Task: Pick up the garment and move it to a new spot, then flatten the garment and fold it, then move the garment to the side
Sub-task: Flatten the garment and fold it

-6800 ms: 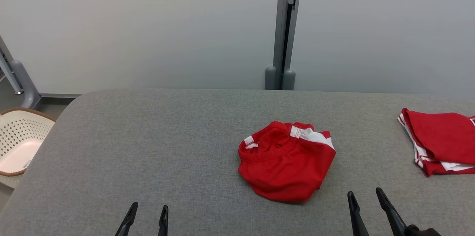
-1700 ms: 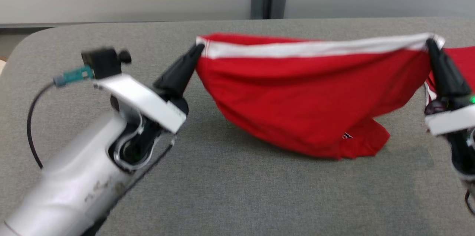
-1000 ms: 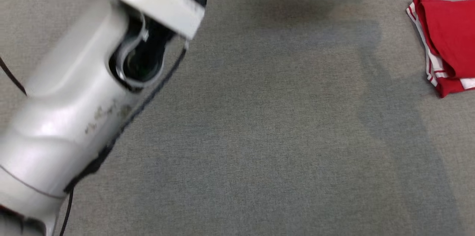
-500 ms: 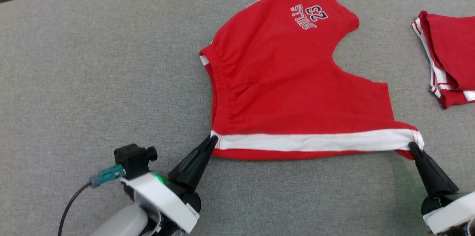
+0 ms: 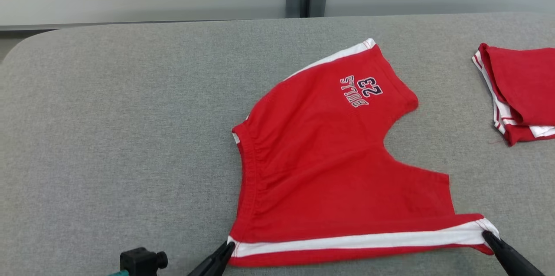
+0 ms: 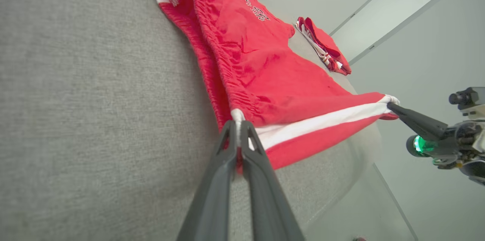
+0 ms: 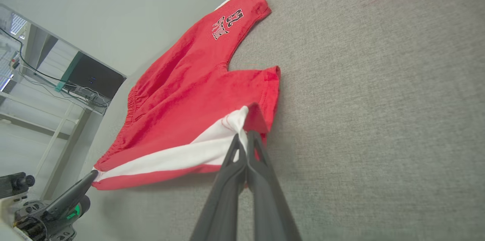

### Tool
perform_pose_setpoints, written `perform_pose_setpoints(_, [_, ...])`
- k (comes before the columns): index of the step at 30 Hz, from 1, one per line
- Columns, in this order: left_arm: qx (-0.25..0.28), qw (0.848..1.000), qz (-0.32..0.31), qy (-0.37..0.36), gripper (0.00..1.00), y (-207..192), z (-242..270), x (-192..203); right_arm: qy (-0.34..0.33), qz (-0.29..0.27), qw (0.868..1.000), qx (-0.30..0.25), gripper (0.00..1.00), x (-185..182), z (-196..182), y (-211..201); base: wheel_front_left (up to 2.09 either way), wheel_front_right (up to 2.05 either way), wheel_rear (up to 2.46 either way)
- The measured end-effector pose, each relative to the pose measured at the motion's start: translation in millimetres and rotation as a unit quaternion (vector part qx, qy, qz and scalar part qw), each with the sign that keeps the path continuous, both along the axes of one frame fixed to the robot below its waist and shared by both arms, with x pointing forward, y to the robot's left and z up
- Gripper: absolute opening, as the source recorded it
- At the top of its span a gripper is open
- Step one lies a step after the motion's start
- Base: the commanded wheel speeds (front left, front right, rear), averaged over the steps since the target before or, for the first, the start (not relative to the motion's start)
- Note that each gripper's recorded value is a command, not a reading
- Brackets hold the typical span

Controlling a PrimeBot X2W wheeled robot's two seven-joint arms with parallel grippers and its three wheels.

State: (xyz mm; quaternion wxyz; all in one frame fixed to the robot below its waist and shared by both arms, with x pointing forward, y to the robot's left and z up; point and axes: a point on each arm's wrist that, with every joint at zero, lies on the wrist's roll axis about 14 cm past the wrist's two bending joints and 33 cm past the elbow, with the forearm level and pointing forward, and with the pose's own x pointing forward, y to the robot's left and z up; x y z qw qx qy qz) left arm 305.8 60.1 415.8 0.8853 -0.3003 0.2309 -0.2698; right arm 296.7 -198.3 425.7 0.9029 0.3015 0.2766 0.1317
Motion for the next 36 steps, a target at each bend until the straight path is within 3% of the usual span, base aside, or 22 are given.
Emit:
perform_pose_setpoints(4, [-0.009, 1.000, 0.007, 0.011, 0.00, 6, 2, -12, -0.010, 0.002, 1.000, 0.001, 0.00, -4, 11, -4, 0.00, 0.00, 0.00])
perform_pose_setpoints(11, [-0.074, 0.997, 0.034, 0.004, 0.00, -3, 32, 13, -0.053, 0.010, 0.998, -0.015, 0.00, 25, 30, -6, 0.00, 0.00, 0.00])
perform_pose_setpoints(19, [-0.148, 0.988, 0.030, 0.024, 0.00, -21, 63, 68, -0.071, 0.049, 0.996, -0.038, 0.00, 91, 40, 5, 0.00, 0.00, 0.00])
perform_pose_setpoints(25, [-0.153, 0.987, 0.036, 0.026, 0.00, -18, 68, 110, -0.090, 0.060, 0.993, -0.052, 0.00, 152, 51, 8, 0.00, 0.00, 0.00])
perform_pose_setpoints(36, [-0.157, 0.979, 0.119, 0.050, 0.00, 13, 37, 167, -0.089, 0.082, 0.991, -0.063, 0.00, 236, 40, 30, 0.00, 0.00, 0.00])
